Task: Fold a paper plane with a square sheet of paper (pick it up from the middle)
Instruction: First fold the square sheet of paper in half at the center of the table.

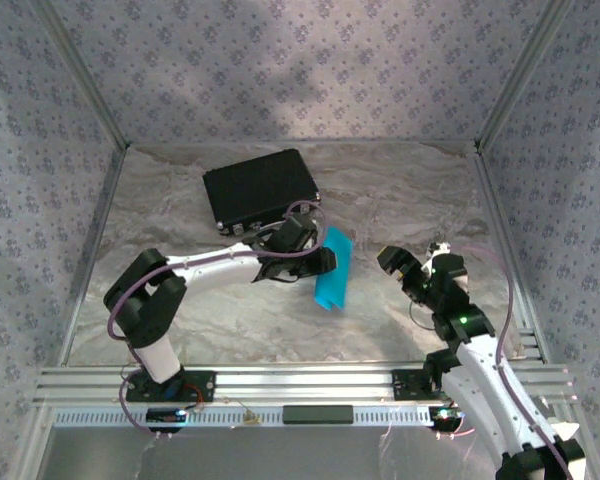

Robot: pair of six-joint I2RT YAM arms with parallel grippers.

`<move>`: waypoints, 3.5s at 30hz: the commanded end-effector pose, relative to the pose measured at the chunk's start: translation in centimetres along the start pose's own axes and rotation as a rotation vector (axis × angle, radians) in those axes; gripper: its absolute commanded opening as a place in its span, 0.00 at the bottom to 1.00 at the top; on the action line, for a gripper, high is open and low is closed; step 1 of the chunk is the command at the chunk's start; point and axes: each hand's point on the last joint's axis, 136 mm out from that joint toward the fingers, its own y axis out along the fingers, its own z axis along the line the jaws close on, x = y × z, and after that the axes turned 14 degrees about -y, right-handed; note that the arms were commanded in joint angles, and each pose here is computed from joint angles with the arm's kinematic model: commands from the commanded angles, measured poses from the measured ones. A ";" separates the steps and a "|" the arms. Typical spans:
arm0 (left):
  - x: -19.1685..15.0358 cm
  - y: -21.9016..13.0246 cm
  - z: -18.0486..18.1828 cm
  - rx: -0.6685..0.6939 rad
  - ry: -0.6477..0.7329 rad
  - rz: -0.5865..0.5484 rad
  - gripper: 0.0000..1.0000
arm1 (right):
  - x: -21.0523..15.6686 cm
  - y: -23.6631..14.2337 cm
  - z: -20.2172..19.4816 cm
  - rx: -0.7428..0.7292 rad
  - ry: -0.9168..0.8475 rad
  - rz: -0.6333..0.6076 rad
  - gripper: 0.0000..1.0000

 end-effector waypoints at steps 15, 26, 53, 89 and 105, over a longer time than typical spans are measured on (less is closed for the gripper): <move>-0.5 0.8 -1.7 -0.257 -0.189 0.106 0.38 | -1.4 0.9 3.0 0.173 -0.098 0.135 0.99; -1.0 2.0 0.3 -0.201 -0.206 0.124 0.38 | -1.9 1.4 2.7 0.174 -0.091 0.169 0.99; -1.8 3.7 5.1 -0.067 -0.222 0.111 0.39 | -2.7 2.1 2.4 0.157 -0.076 0.206 0.99; -1.7 3.0 6.7 0.096 -0.143 0.067 0.59 | -4.0 3.1 2.2 0.134 -0.091 0.277 0.99; -1.1 2.2 6.3 0.153 -0.063 0.053 0.63 | -4.6 3.3 1.9 0.120 -0.091 0.294 0.99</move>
